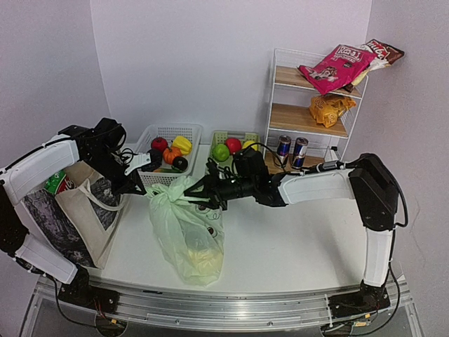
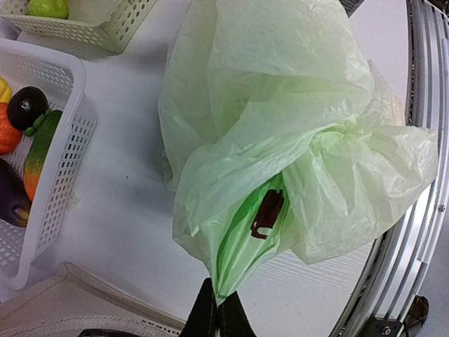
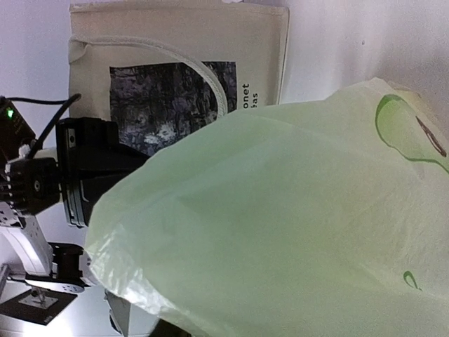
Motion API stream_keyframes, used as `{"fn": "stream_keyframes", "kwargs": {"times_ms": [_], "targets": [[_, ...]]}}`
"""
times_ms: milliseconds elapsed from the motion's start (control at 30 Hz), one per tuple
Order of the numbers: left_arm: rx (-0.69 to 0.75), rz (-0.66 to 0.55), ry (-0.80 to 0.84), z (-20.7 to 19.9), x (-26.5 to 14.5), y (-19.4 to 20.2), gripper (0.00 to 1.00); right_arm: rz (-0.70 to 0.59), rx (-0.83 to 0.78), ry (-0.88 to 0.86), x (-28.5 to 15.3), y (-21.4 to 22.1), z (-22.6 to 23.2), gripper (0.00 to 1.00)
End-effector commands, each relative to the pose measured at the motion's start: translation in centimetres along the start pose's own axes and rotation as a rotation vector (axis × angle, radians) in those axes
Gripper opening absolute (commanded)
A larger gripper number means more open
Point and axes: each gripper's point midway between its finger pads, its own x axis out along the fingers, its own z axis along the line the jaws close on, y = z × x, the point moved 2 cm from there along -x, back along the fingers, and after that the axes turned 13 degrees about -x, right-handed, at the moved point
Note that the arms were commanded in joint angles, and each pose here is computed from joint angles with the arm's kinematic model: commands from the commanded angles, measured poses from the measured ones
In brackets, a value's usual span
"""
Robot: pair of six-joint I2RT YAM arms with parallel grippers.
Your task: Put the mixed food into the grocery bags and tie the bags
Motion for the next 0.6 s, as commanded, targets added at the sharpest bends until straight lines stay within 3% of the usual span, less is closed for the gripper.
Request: {"fn": "stream_keyframes", "kwargs": {"times_ms": [0, 167, 367, 567], "targets": [[0.018, -0.057, -0.007, -0.4, -1.1, -1.1, 0.00, -0.077, -0.021, -0.042, 0.1, -1.6, 1.2, 0.00], [-0.019, -0.067, -0.019, -0.1, -1.6, -1.8, 0.00, -0.126, -0.100, 0.001, -1.0, -1.3, 1.4, 0.00], [-0.039, -0.062, -0.133, 1.5, -2.6, -2.0, 0.00, -0.143, -0.356, 0.492, -5.3, 1.0, -1.3, 0.00], [-0.038, -0.004, -0.246, 3.4, -1.3, -0.3, 0.00, -0.134, -0.406, 0.824, -9.7, 2.9, -5.6, 0.00]]}}
